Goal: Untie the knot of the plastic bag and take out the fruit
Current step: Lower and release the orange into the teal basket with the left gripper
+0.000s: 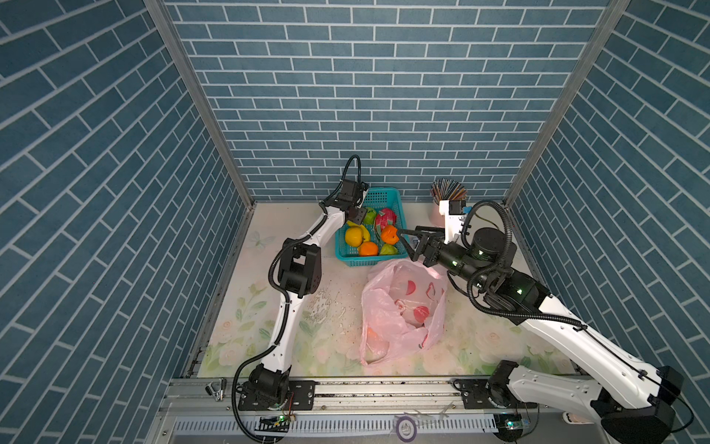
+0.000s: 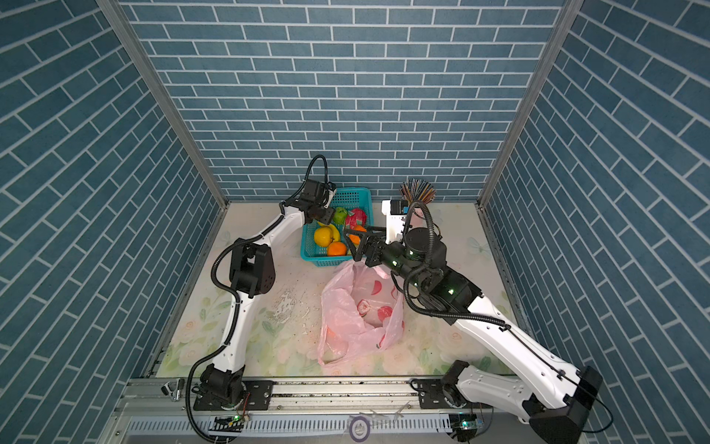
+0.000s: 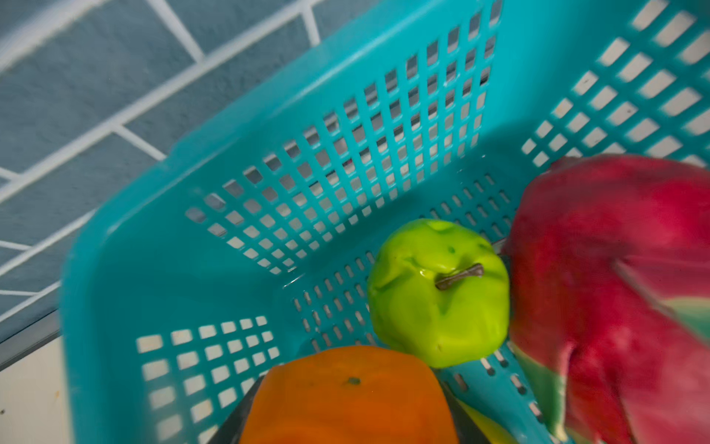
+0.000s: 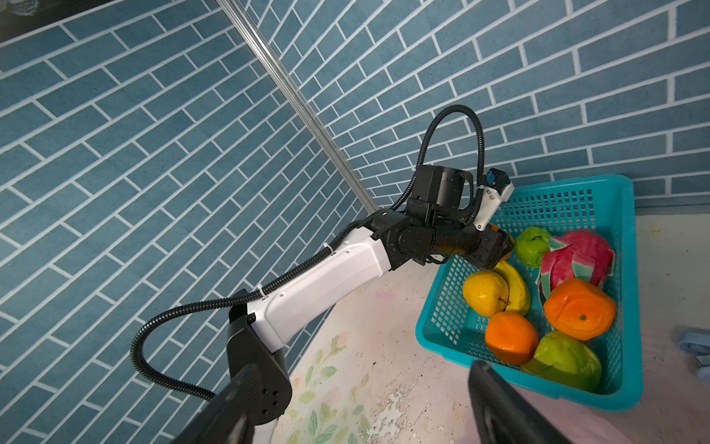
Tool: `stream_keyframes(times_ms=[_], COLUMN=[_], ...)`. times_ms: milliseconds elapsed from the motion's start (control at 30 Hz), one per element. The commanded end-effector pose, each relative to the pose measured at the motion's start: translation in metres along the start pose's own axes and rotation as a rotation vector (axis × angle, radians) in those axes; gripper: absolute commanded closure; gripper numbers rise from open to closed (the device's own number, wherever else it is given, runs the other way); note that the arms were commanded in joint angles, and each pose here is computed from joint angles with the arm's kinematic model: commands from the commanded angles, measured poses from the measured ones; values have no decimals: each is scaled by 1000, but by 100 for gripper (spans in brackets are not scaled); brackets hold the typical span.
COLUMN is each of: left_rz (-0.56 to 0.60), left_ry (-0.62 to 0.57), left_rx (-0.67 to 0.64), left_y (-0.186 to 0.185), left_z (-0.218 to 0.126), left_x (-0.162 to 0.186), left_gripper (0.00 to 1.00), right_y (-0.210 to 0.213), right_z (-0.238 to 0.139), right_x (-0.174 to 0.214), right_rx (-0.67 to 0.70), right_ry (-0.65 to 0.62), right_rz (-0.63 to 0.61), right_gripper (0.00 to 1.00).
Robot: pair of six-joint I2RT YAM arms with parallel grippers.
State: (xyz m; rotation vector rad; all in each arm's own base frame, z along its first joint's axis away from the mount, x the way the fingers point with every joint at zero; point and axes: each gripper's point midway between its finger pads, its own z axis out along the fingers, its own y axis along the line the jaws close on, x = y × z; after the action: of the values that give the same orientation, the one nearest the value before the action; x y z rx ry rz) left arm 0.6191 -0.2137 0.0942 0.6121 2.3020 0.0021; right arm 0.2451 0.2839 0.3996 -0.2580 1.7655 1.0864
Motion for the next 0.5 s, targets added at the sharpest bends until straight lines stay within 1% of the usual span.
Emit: stream_keyframes(times_ms=[0, 133, 167, 267, 300, 367, 467], left_rz=[18, 28, 29, 33, 32, 32, 30], left_ry=[28, 47, 49, 36, 27, 5, -30], left_rx=[-6, 0, 3, 15, 15, 15, 15], left_y=[4, 1, 1, -1, 0, 1, 4], left_z=[8, 17, 18, 15, 13, 5, -9], left_x=[8, 17, 17, 13, 9, 0, -14], left_gripper=[50, 49, 46, 27, 22, 19, 18], right_y=[2, 0, 0, 0, 1, 2, 1], right_z=[0, -1, -2, -2, -2, -2, -3], right_x=[-5, -6, -7, -6, -6, -6, -6], right_rx=[-1, 7, 8, 6, 2, -1, -2], right_ry=[-6, -15, -18, -17, -16, -14, -15], right_rz=[18, 17, 18, 17, 18, 20, 24], right_gripper=[15, 15, 15, 15, 15, 15, 15])
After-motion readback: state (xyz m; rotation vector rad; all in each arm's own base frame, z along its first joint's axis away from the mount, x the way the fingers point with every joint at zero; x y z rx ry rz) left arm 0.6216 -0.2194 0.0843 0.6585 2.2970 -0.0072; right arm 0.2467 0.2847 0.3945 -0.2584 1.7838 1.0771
